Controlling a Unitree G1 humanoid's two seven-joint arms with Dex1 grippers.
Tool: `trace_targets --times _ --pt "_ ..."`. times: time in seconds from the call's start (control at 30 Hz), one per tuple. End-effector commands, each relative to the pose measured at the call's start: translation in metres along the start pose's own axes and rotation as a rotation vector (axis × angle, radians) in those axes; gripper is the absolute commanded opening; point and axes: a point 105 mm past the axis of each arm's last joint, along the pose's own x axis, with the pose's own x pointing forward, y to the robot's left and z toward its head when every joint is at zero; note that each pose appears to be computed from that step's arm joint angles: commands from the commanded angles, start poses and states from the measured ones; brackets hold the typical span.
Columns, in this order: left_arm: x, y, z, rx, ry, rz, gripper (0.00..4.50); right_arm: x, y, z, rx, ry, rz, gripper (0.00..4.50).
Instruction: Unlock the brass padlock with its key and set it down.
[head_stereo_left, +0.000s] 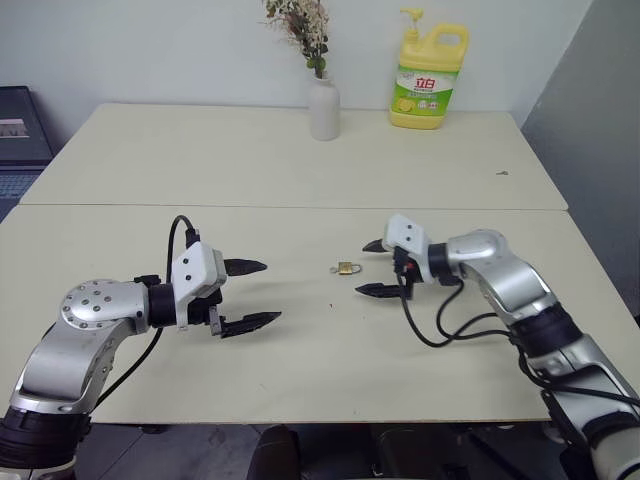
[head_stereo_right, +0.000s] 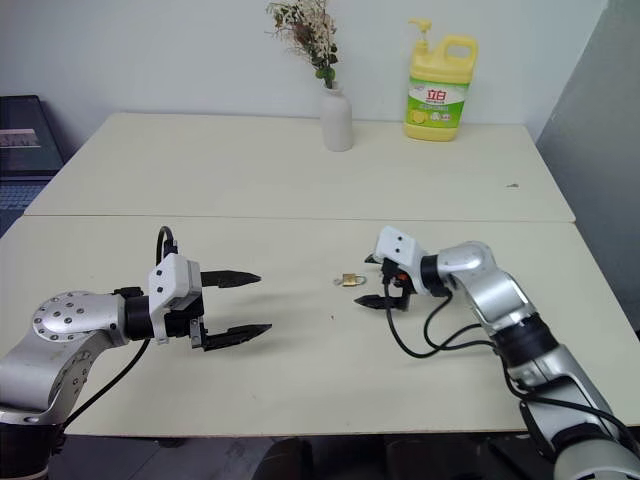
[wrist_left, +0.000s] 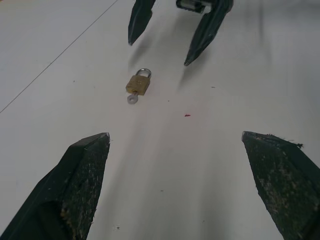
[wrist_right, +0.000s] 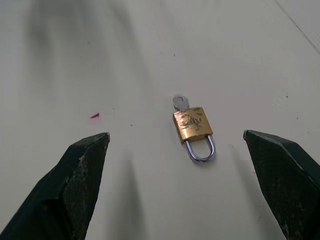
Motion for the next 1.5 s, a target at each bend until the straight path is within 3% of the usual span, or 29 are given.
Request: trace_targets --times 0.03,0.27,0.5,0.83,0.97,1.27,1.5 --pt "0.001 -0.003 0.010 0.062 -0.005 -0.016 4.45 0.017 -0.008 0.005 -0.016 0.023 0.011 4.50" --pt "0.001 -0.003 0.009 0.064 -0.001 -0.019 4.45 0.039 -0.018 -0.001 0.009 0.069 0.021 4.50" --pt "0.001 -0.003 0.007 0.069 0.005 -0.021 4.45 0.039 -0.023 -0.013 0.018 0.126 0.032 4.50" --pt "0.001 -0.002 0.005 0.073 0.009 -0.023 4.50 0.035 -0.024 -0.015 0.028 0.141 0.041 2.35" --pt "0.001 -0.002 0.004 0.074 0.010 -0.023 4.50 0.035 -0.023 -0.017 0.018 0.151 0.041 0.93" --pt "0.001 0.000 0.002 0.069 0.013 -0.023 4.50 0.032 -0.023 -0.012 -0.049 0.141 0.035 0.93" --pt "0.002 0.005 0.001 0.043 -0.002 0.000 4.50 0.006 -0.011 0.008 -0.279 0.084 -0.020 0.93"
